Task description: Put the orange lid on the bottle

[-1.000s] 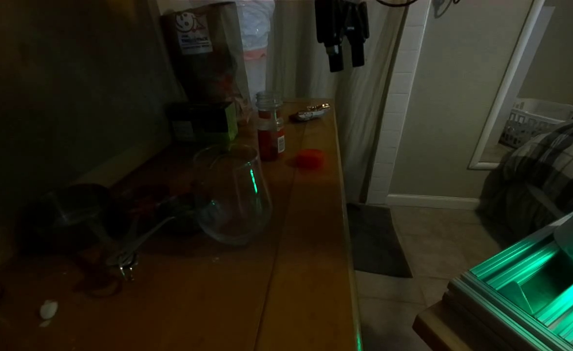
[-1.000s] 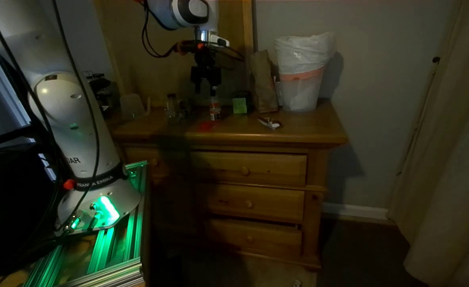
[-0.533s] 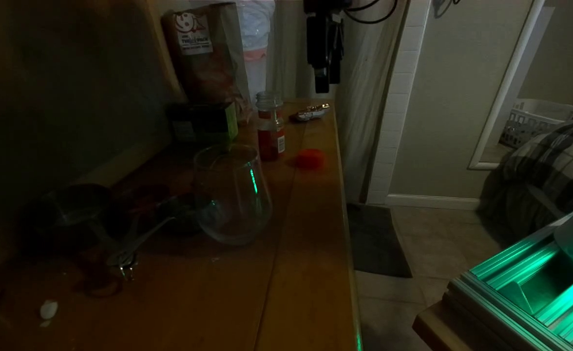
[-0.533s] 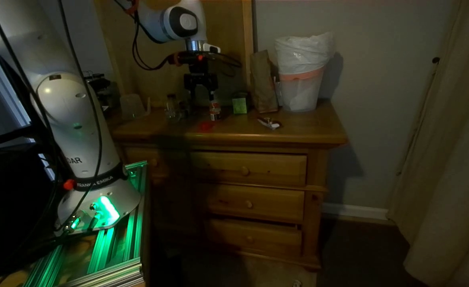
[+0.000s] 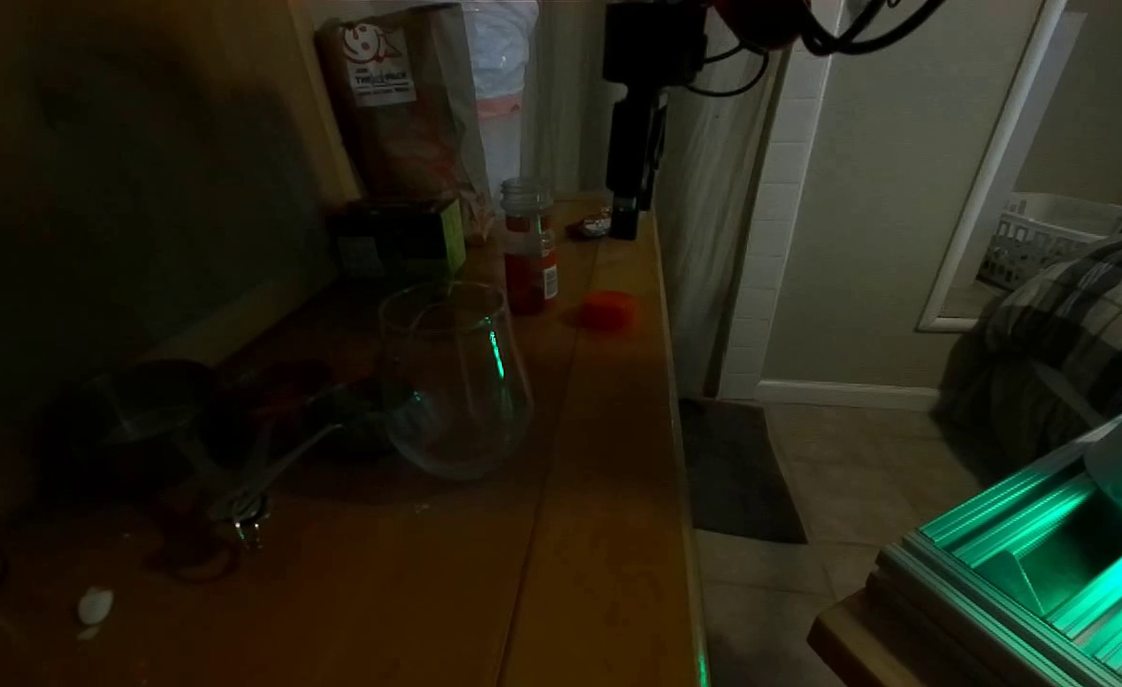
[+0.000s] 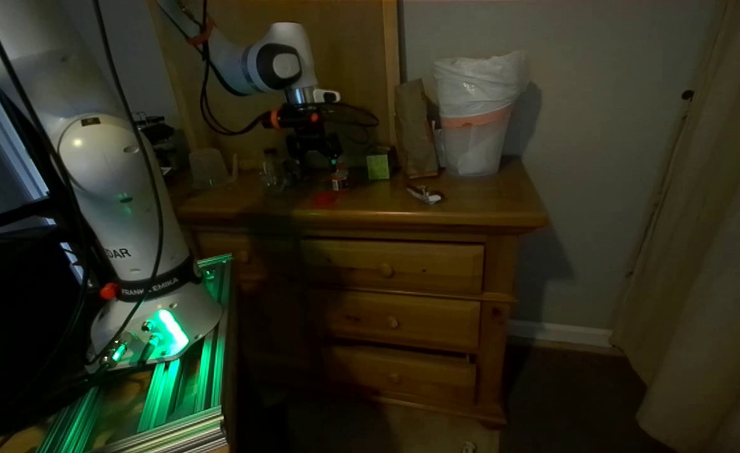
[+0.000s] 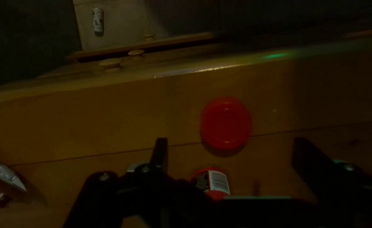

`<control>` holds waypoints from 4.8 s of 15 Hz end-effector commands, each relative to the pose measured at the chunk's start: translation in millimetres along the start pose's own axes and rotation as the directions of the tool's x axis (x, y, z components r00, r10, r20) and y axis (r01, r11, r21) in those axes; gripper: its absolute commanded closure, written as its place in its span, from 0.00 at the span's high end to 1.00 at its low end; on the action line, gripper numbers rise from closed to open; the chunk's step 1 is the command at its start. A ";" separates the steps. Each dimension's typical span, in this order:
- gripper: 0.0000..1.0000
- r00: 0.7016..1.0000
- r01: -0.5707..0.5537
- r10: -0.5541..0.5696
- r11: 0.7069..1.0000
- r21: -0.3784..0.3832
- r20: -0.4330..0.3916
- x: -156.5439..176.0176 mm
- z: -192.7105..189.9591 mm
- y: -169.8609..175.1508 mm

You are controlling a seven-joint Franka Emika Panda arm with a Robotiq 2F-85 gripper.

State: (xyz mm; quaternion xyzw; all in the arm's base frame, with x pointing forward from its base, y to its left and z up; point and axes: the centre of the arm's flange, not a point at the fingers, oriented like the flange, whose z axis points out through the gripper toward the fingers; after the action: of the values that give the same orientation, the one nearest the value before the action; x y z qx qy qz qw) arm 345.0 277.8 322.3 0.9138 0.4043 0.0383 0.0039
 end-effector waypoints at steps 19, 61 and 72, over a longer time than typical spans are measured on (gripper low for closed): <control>1.00 1.000 -0.016 0.018 0.995 0.102 -0.023 6.2 71.9 15.1; 0.32 0.984 0.179 -0.179 0.984 0.025 -0.008 95.8 -73.9 3.7; 0.32 0.983 0.182 -0.182 0.983 0.034 0.004 103.8 -57.7 12.6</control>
State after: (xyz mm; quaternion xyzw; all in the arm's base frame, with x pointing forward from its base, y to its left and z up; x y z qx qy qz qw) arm 408.0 342.9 387.4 0.8751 0.4830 0.0302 -0.0018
